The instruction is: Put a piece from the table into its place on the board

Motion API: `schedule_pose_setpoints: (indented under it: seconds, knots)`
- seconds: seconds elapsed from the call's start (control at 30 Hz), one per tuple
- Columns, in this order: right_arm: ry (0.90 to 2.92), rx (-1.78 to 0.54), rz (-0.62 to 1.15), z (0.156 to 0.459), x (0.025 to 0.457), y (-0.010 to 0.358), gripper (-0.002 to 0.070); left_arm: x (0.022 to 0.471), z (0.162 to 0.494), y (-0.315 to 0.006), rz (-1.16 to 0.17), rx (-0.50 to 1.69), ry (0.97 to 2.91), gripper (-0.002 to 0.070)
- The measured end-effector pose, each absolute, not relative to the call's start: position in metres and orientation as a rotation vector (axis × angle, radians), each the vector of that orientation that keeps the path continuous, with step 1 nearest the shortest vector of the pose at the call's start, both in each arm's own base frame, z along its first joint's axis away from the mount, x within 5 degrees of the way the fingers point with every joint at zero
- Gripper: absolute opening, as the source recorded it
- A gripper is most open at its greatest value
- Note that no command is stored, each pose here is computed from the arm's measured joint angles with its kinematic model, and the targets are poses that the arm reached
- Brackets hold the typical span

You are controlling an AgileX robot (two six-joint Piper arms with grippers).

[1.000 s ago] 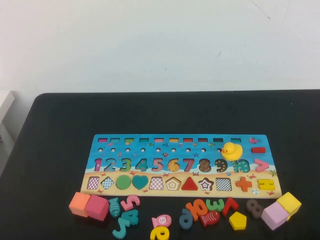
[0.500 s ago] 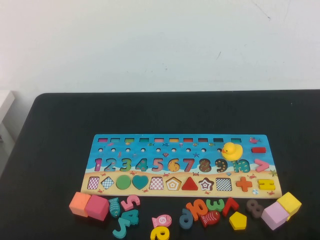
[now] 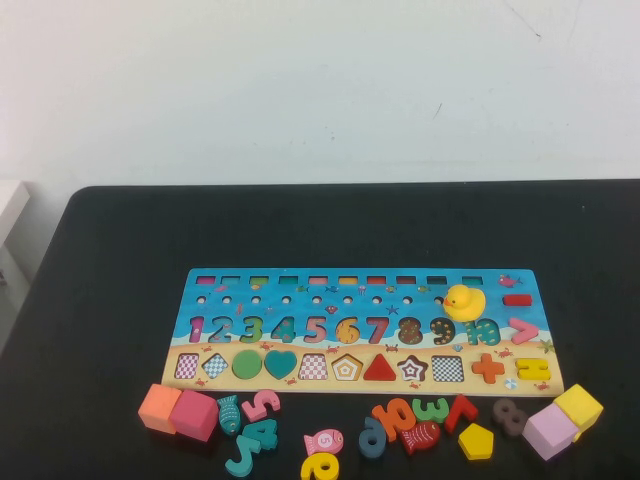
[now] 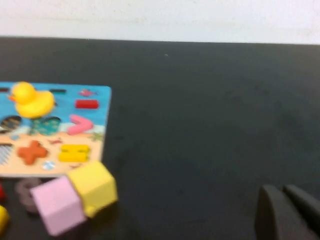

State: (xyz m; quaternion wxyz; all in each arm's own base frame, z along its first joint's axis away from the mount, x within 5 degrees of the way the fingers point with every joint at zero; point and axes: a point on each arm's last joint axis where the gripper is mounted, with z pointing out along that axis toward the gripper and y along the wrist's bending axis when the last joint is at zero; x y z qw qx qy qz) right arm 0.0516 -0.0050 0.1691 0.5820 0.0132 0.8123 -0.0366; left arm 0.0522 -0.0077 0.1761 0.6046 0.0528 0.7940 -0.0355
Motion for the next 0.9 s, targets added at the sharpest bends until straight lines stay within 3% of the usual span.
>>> schedule_pose_setpoints:
  seconds: [0.1,0.27,0.37,0.63,0.77,0.9]
  knots:
    - [1.887,0.139,0.056,0.169,0.052,-0.001,0.0019,0.052,0.176,-0.008,-0.082,0.122,1.837,-0.0003]
    - [1.758,0.642,0.641,0.175,0.053,0.011,0.0019,0.052,0.176,-0.008,-0.082,0.122,1.837,-0.0003]
    - [1.715,0.752,0.782,0.177,0.053,0.014,0.0019,0.052,0.176,-0.008,-0.082,0.122,1.837,-0.0003]
    - [1.721,0.700,0.745,0.177,0.054,0.014,0.0019,0.052,0.176,-0.008,-0.082,0.122,1.837,-0.0003]
    - [1.754,0.537,0.624,0.179,0.054,0.014,0.0019,0.052,0.176,-0.008,-0.082,0.122,1.837,-0.0003]
    - [1.791,0.277,0.491,0.208,0.049,0.019,0.0019,0.052,0.176,-0.008,-0.082,0.122,1.837,-0.0003]
